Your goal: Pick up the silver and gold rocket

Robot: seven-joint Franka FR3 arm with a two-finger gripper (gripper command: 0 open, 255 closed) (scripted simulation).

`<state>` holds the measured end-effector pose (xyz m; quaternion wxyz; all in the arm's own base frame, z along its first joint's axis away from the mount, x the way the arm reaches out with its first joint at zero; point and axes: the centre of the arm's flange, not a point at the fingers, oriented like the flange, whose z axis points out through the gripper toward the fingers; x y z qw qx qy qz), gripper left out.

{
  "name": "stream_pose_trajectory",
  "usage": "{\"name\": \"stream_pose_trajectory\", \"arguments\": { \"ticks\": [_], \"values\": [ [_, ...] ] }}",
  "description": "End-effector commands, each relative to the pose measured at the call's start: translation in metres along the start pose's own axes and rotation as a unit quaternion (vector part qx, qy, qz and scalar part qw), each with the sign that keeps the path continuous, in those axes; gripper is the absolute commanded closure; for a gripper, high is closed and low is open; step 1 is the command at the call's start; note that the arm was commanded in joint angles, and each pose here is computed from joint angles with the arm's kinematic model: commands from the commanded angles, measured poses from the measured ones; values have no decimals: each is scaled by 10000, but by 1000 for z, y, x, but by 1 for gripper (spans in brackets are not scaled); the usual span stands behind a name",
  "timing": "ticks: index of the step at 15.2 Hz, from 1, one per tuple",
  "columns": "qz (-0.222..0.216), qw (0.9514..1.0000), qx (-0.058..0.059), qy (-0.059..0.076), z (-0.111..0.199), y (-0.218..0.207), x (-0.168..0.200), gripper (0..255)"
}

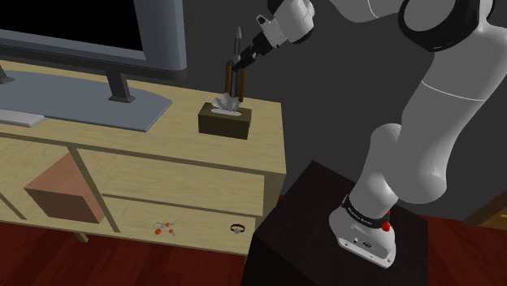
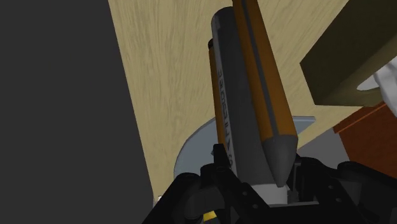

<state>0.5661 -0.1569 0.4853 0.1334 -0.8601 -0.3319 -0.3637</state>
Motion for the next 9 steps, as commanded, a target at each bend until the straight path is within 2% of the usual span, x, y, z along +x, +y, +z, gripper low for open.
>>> {"name": "stream_pose_trajectory", "arguments": {
  "ticks": [1,9],
  "values": [
    [0,10000,-2,0,-7,1,8,255],
    [0,10000,-2,0,-30,1,31,255]
  ]
}}
